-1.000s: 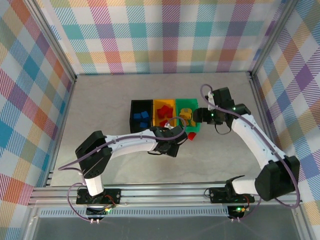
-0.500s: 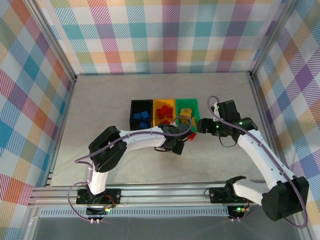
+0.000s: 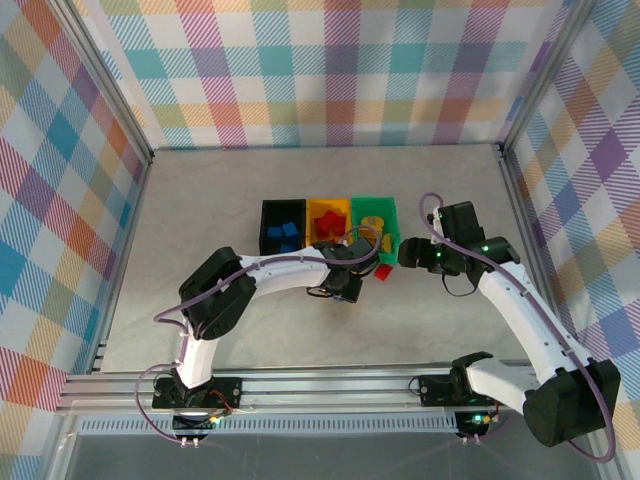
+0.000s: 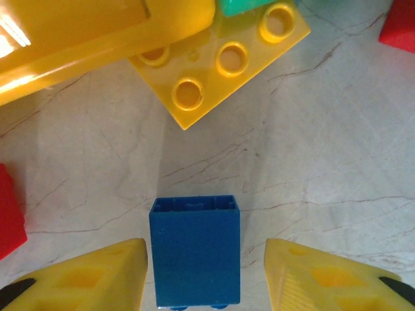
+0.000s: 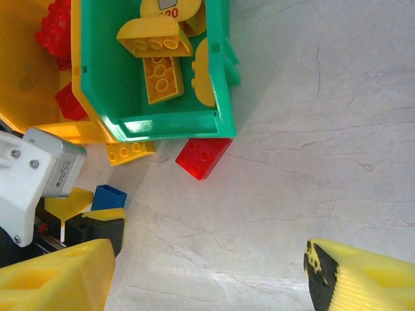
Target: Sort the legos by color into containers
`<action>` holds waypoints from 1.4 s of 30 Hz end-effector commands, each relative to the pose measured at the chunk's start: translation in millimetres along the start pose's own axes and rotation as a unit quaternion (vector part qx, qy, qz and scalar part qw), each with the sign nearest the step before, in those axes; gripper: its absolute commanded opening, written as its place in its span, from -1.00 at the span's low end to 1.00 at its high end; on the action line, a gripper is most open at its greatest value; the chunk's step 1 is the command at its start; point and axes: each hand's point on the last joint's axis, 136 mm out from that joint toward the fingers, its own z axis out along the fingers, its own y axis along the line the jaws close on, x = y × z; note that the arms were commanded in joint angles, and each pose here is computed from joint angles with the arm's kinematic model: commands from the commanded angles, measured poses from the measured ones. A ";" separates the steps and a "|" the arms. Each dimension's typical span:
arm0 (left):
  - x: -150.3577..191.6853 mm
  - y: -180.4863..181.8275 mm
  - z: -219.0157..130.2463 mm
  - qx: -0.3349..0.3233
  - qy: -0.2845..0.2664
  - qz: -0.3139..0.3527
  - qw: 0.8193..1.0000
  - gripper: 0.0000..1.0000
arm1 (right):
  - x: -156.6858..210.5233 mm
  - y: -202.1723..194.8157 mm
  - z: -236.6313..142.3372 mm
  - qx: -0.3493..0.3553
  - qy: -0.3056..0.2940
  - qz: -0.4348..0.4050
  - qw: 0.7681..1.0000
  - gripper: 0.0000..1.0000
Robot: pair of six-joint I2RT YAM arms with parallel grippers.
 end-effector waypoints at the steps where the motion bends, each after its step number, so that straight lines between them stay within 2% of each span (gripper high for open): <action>1: -6.6 -2.3 1.0 0.006 0.001 0.000 1.000 -0.08 | 3.3 -4.5 -6.0 0.007 0.000 0.005 1.000 0.55; 9: -5.4 6.2 1.9 -0.008 0.006 -0.004 1.000 -0.20 | 5.3 -5.1 -4.3 0.007 0.003 0.005 1.000 0.55; 13: -4.1 8.4 5.3 -0.012 0.010 -0.005 1.000 -0.09 | 4.8 -4.8 -5.6 0.006 0.002 0.005 1.000 0.56; 25: -1.4 10.5 8.5 -0.011 0.018 -0.007 1.000 -0.03 | 4.9 -6.2 -6.2 0.009 0.001 0.002 1.000 0.56; 33: -2.0 12.0 6.0 -0.010 0.016 -0.008 1.000 -0.43 | 4.6 -7.2 -4.2 0.011 0.002 0.002 1.000 0.57; 38: -15.8 27.4 -23.2 -0.015 -0.002 -0.015 1.000 -0.53 | 3.8 -7.2 -1.8 0.011 0.003 0.003 1.000 0.56; 42: -34.8 52.7 -60.4 -0.029 -0.026 -0.024 0.999 -0.54 | 3.9 -4.1 4.2 0.001 0.011 -0.003 1.000 0.57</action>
